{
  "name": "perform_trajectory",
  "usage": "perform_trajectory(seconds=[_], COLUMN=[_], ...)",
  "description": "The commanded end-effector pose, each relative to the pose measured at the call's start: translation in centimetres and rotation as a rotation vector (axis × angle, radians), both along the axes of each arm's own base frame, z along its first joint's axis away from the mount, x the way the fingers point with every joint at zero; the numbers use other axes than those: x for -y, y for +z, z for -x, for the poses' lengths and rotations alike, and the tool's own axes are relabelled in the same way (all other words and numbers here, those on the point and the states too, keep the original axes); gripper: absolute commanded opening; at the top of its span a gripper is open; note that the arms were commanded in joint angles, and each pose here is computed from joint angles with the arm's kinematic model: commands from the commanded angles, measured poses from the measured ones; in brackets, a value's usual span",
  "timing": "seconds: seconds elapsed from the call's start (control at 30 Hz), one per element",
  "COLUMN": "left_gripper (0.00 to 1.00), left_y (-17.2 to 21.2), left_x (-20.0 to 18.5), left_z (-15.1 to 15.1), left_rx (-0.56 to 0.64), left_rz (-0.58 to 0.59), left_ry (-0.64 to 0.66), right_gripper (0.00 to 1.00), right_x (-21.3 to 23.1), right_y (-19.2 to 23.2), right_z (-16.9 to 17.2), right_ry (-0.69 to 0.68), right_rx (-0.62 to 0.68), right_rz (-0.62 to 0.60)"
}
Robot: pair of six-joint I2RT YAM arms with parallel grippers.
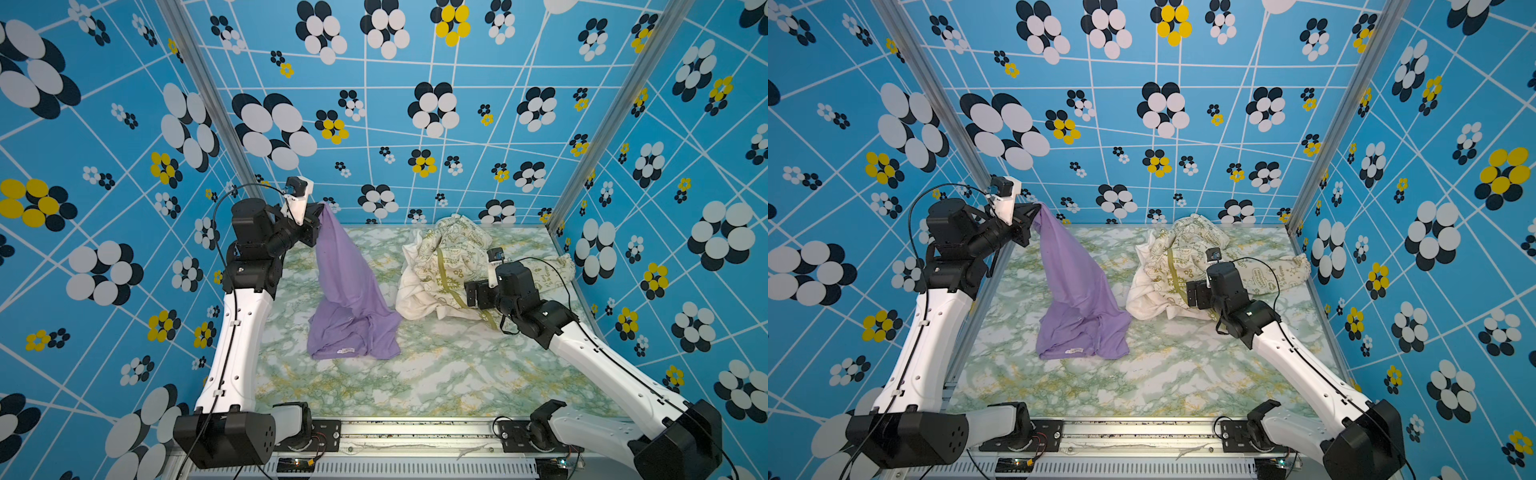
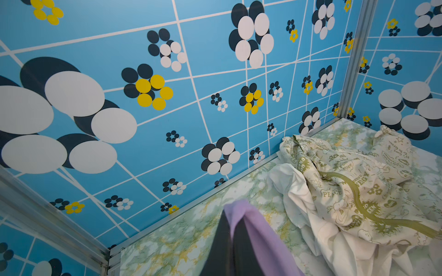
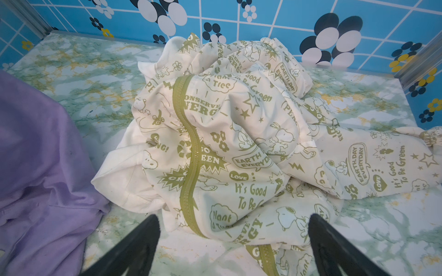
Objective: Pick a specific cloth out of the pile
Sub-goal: 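Carry the purple cloth with the left gripper away from the pile, then lower the purple cloth onto the table with the left gripper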
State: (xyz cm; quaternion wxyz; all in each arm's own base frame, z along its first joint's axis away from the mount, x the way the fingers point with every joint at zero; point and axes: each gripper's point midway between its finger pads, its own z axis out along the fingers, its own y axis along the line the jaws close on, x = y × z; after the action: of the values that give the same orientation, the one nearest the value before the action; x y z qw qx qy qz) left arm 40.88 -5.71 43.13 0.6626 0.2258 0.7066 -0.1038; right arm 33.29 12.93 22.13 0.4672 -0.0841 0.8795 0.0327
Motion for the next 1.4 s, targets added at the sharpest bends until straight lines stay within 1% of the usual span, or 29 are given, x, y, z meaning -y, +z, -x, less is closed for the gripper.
perform_trajectory(seconds=[0.0, 0.13, 0.23, 0.4, 0.47, 0.53, 0.63, 0.73, 0.8, 0.93, 1.2, 1.37], left_gripper=[0.00, 0.00, 0.00, 0.00, 0.00, 0.00, 0.00, 0.00, 0.00, 0.00, 0.00, 0.00], left_y=[3.1, 4.4, 6.5, 11.4, 12.4, 12.7, 11.9, 9.9, 7.6, 1.8, -9.7, -15.2], left_x=[-1.9, -3.7, -4.6, -5.9, -6.2, -6.4, -6.8, -7.2, -7.1, -7.0, -6.0, -5.9], left_z=[-2.1, -5.3, -6.8, -6.8, -6.5, -6.3, -5.9, -5.6, -5.4, -4.9, -3.0, -2.0], left_rx=[0.092, 0.100, 0.123, 0.225, 0.243, 0.247, 0.240, 0.213, 0.187, 0.093, -0.101, -0.191], left_rz=[0.026, 0.008, -0.021, -0.058, -0.084, -0.098, -0.123, -0.127, -0.129, -0.112, -0.012, 0.022], left_ry=[0.052, 0.100, 0.137, 0.196, 0.210, 0.217, 0.229, 0.240, 0.235, 0.226, 0.195, 0.202], right_gripper=[0.99, 0.99, 0.99, 0.99, 0.99, 0.99, 0.99, 0.99, 0.99, 0.99, 0.99, 0.99], right_x=[-0.4, -0.5, -0.6, -0.9, -1.0, -1.1, -1.1, -1.1, -1.0, -0.9, -0.9, -0.8], right_y=[1.3, 1.3, 1.6, 2.1, 2.3, 2.4, 2.5, 2.4, 2.4, 2.1, 1.6, 1.5], right_z=[-0.7, -0.8, -0.9, -1.1, -1.1, -1.1, -0.9, -0.8, -0.7, -0.6, -0.6, -0.5], right_ry=[0.005, 0.004, 0.004, 0.011, 0.015, 0.018, 0.022, 0.023, 0.022, 0.022, 0.020, 0.017], right_rx=[0.029, 0.030, 0.037, 0.050, 0.053, 0.057, 0.063, 0.066, 0.068, 0.062, 0.053, 0.049], right_rz=[-0.030, -0.029, -0.033, -0.053, -0.063, -0.070, -0.079, -0.081, -0.081, -0.076, -0.070, -0.066])
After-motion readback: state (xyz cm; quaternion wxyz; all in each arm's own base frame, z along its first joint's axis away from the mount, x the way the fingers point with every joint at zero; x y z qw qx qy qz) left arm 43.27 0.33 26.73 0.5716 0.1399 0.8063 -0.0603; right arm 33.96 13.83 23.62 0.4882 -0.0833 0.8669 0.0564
